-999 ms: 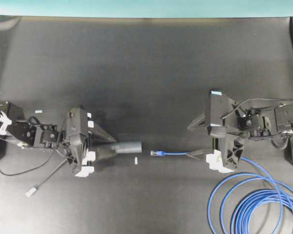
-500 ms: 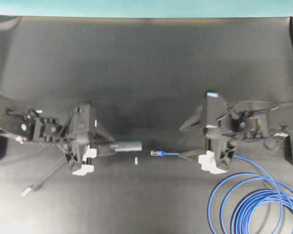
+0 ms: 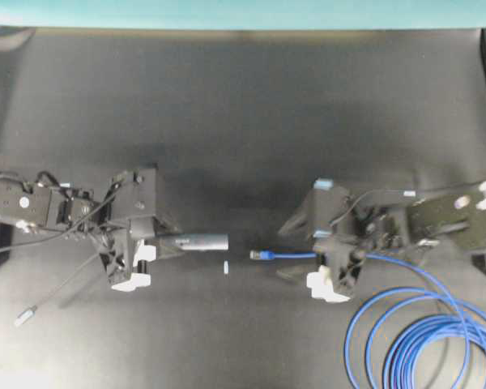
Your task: Insert the LAN cable into the hub.
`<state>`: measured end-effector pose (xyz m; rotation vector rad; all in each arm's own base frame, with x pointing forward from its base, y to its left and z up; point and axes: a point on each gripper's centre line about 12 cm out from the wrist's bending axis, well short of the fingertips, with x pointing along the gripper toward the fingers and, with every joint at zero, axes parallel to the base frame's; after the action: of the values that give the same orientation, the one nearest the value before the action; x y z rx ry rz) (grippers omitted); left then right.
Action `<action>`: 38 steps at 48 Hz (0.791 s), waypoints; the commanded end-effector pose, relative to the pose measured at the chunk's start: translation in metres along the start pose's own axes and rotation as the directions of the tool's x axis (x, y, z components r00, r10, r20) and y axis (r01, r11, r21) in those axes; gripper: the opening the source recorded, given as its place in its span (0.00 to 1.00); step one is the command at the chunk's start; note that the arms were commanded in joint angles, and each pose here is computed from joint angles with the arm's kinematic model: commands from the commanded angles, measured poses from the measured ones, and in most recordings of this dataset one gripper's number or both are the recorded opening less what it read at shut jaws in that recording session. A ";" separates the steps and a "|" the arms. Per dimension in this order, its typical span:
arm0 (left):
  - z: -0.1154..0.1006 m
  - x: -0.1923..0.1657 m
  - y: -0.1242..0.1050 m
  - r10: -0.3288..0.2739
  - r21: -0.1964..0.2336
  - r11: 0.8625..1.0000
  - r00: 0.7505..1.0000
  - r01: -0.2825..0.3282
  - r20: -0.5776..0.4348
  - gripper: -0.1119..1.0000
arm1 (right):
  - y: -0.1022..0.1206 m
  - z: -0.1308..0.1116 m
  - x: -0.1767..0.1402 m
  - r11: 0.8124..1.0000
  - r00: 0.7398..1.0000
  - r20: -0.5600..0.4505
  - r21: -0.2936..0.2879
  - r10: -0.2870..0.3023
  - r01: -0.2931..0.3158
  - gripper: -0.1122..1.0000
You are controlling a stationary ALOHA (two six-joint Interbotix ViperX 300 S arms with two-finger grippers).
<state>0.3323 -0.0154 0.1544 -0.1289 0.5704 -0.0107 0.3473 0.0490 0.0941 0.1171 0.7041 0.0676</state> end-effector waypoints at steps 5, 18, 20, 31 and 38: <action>0.010 -0.002 -0.006 -0.016 0.007 1.000 0.999 0.016 0.032 0.35 | 0.003 0.003 0.011 1.000 1.000 0.005 -0.001 0.005 -0.005 0.81; 0.009 -0.002 -0.006 -0.016 0.003 1.000 1.000 0.016 0.025 0.35 | -0.002 -0.004 0.017 1.000 0.999 -0.037 0.012 -0.009 0.010 0.72; 0.009 -0.002 -0.006 -0.017 0.002 1.000 1.000 0.017 0.024 0.35 | -0.003 -0.005 0.017 1.000 0.999 -0.038 0.022 -0.014 0.014 0.65; 0.009 -0.002 -0.007 -0.019 0.005 1.000 1.000 0.019 0.025 0.35 | -0.008 -0.001 0.022 0.999 0.999 -0.030 0.028 -0.024 0.025 0.22; 0.007 -0.002 -0.007 -0.019 0.005 1.000 1.000 0.019 0.020 0.35 | -0.008 0.000 0.020 0.999 0.999 -0.026 0.031 -0.022 0.023 0.19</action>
<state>0.3316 -0.0205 0.1536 -0.1300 0.5791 -0.0230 0.3593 0.0382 0.0764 0.1331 0.7508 0.0255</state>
